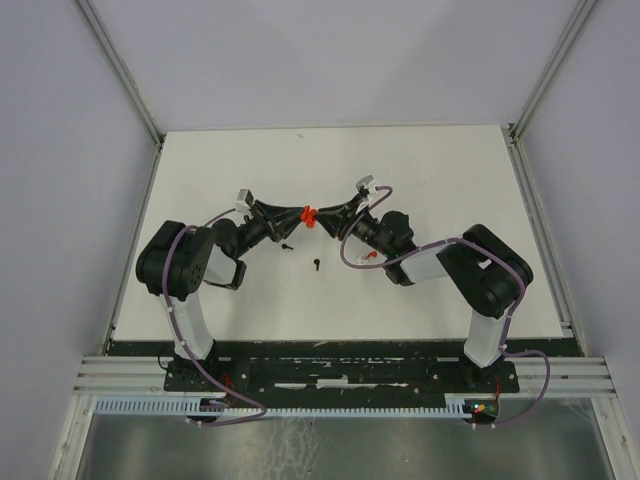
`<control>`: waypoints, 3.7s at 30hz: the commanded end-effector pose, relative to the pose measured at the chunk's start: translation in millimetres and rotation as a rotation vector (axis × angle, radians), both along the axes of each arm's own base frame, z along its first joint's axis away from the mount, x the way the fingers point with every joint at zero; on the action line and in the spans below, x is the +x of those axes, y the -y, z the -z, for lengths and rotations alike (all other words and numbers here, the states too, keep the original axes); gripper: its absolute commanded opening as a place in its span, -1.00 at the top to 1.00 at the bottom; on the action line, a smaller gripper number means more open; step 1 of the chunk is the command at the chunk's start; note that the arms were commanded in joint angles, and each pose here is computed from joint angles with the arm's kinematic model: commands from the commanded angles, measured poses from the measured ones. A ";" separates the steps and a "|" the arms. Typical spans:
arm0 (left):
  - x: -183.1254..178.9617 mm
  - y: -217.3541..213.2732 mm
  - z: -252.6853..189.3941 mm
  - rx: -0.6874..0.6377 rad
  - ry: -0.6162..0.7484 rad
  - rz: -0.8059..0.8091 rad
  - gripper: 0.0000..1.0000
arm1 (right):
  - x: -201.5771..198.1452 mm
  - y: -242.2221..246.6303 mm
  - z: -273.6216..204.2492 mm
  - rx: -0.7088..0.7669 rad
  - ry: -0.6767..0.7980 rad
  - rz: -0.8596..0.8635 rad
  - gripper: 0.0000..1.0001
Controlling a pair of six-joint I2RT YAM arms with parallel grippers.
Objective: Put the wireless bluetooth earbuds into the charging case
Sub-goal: Place the earbud in the charging case, then pick up the earbud from the center of the board.
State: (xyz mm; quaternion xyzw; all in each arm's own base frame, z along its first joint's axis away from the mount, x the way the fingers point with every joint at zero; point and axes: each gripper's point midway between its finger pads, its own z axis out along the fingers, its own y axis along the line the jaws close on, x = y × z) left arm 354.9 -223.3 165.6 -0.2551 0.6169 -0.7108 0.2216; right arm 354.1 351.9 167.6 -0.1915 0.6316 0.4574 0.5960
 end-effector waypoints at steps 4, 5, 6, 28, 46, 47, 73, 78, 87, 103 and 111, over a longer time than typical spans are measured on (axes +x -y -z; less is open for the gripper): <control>-8.0 -1.8 -51.8 -0.085 0.200 0.010 0.94 | -6.2 8.0 -44.3 0.087 0.082 0.025 0.16; -7.7 -1.7 -50.2 -0.082 0.199 0.011 0.94 | -6.2 9.7 -50.3 0.095 0.091 0.031 0.10; -7.2 -1.6 -47.4 -0.079 0.192 0.010 0.94 | -6.4 10.6 -54.4 0.098 0.090 0.033 0.05; 20.3 -8.0 -42.0 -0.054 0.204 -0.083 0.94 | -16.0 82.5 8.8 -0.693 -0.492 0.407 -0.51; 3.5 9.4 -20.0 0.024 0.177 -0.044 0.94 | 9.5 45.8 26.2 -0.765 -0.504 0.395 -0.52; 2.5 10.0 -18.8 0.026 0.176 -0.042 0.94 | 10.7 44.6 26.0 -0.762 -0.502 0.396 -0.52; 3.0 4.8 -28.0 0.001 0.190 -0.047 0.94 | 6.1 112.3 45.6 -0.815 -0.616 0.582 -0.49; 4.2 1.3 -27.4 0.010 0.198 -0.059 0.94 | -10.7 149.2 67.1 -0.799 -0.733 0.650 -0.39; -2.0 1.1 -19.2 0.000 0.185 -0.046 0.94 | -23.8 173.5 92.8 -0.869 -0.800 0.693 -0.37; -1.7 -2.2 -18.3 -0.001 0.187 -0.046 0.94 | -29.7 180.7 135.6 -0.982 -0.855 0.674 -0.36; -2.2 -4.6 -19.2 0.000 0.188 -0.049 0.94 | -27.9 180.1 147.5 -0.998 -0.872 0.666 -0.37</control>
